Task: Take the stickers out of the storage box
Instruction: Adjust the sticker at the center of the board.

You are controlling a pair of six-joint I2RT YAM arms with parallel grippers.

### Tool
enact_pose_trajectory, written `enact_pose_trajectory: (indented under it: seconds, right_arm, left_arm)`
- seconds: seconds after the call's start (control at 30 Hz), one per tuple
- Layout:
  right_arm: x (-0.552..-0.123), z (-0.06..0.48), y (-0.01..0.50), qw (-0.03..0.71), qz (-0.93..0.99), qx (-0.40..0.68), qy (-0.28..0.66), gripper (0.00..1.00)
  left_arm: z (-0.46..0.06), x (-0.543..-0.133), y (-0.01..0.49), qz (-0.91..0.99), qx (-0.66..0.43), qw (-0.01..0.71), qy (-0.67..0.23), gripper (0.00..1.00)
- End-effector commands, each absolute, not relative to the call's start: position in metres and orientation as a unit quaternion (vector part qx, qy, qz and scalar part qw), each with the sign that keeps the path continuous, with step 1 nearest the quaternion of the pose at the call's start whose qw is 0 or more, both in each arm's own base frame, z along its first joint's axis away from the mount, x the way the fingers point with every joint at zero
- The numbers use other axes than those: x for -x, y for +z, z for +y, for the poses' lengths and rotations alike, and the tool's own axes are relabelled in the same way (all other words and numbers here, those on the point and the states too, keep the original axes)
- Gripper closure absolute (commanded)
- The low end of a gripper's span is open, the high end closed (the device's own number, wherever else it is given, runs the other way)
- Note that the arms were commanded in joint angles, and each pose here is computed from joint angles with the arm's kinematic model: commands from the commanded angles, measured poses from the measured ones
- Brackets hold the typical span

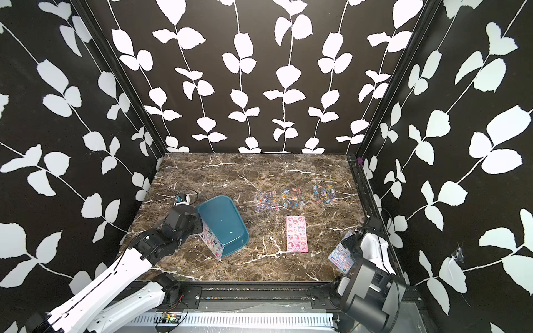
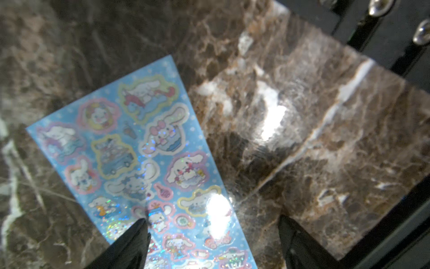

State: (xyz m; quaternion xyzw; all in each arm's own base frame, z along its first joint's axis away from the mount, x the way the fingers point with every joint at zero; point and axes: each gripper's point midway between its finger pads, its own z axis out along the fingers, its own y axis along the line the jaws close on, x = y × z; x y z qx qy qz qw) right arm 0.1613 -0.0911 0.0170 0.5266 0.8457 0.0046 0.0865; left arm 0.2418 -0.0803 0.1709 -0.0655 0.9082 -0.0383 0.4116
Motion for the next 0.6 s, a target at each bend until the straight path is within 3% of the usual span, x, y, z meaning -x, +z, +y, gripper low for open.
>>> enact_pose_trajectory:
  seconds: [0.0,0.4,0.57]
  right_arm:
    - [-0.202,-0.077,0.030,0.170,0.843,-0.501,0.096,0.13]
    - [-0.175,-0.084,0.033,0.133,0.841,-0.522,0.041,0.11]
    - [-0.173,-0.094,0.038,0.155,0.833,-0.530,0.015,0.09]
  left_arm:
    - [-0.081,-0.243,0.182,0.902,0.063,0.424,-0.043,1.00]
    - [-0.082,-0.243,0.181,0.903,0.063,0.423,-0.044,1.00]
    - [-0.079,-0.241,0.181,0.902,0.064,0.425,-0.041,1.00]
